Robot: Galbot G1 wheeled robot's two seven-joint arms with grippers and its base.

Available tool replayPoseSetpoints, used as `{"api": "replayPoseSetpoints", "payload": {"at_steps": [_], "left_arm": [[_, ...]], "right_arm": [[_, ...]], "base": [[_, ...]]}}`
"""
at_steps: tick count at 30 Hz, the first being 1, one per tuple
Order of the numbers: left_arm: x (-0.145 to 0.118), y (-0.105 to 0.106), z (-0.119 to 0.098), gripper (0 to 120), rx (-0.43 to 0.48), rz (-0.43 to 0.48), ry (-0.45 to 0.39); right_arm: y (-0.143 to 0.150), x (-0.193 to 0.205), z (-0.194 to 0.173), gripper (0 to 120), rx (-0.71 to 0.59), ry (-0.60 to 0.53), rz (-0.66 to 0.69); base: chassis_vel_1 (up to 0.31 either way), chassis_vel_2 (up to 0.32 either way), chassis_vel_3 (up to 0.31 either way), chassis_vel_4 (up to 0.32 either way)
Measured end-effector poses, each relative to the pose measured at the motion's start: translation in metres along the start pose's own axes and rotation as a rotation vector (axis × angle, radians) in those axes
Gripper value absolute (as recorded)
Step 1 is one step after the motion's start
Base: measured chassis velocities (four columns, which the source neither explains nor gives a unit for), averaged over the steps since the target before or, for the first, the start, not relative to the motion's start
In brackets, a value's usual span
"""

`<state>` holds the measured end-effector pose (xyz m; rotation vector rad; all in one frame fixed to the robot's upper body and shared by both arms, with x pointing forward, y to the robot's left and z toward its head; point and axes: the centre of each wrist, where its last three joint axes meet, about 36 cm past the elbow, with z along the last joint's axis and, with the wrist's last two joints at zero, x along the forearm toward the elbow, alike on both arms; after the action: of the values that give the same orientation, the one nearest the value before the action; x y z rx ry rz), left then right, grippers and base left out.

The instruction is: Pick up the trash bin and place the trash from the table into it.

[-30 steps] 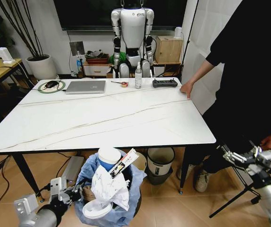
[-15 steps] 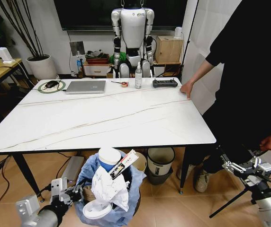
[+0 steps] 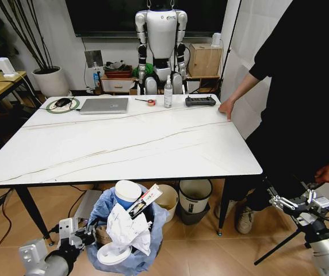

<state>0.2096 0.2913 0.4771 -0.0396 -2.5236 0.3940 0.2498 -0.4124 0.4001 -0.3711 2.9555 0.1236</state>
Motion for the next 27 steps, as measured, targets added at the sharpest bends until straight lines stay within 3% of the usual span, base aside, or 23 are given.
{"api": "replayPoseSetpoints", "payload": {"at_steps": [27], "left_arm": [[-0.0053, 0.0023, 0.0021, 0, 0.006, -0.012, -0.031]], "right_arm": [[0.0000, -0.0005, 0.0000, 100, -0.002, 0.001, 0.000]], "base": [[0.000, 0.000, 0.000, 0.000]]}}
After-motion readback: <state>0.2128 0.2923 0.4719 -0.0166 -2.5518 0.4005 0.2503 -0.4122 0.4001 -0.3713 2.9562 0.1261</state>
